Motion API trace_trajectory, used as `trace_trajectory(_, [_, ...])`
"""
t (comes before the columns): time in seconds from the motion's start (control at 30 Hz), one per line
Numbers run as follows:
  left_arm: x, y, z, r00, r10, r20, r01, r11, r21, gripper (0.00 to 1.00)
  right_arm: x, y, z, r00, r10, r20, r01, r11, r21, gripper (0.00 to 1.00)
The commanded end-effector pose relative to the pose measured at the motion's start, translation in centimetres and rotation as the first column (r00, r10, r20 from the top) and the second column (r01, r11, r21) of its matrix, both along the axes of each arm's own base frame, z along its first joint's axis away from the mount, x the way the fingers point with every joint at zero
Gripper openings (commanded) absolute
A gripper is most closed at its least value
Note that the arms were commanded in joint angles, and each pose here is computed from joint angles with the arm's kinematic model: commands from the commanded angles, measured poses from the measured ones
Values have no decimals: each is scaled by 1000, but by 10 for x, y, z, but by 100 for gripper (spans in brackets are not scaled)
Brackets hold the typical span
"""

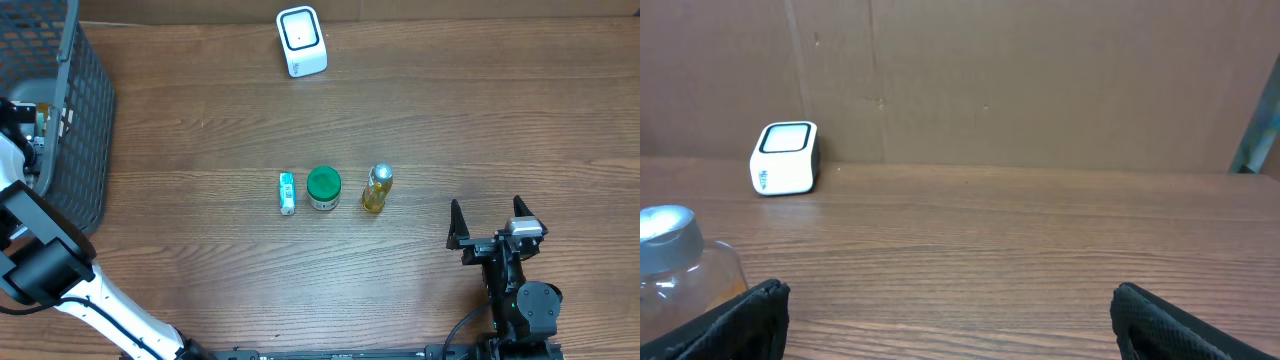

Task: Scan the item barcode
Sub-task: 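Grasp the green wipes pack in the PanTree bag with the left gripper, then lift the wipes pack out of the basket and carry it toward the teal packet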

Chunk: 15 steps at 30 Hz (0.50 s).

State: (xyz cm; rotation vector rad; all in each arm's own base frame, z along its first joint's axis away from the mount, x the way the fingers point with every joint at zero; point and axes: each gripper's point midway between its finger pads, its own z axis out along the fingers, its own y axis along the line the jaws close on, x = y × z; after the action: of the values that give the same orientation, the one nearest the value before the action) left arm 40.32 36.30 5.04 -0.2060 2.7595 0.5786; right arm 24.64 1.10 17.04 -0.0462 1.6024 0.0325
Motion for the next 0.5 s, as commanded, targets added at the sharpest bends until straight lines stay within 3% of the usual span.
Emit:
trace_trajectory(0.0, [-8, -11, -16, 997, 82, 0, -81, 994, -76, 27, 0, 1, -4, 1000, 6, -4, -6, 1000, -1, 100])
trace_trajectory(0.23, [25, -24, 92, 944, 115, 311, -82, 990, -116, 22, 0, 1, -4, 1000, 6, -4, -6, 1000, -1, 100])
trace_trajectory(0.47, [15, -33, 208, 841, 121, 527, -120, 992, -37, 22, 0, 1, -4, 1000, 6, -4, -6, 1000, -1, 100])
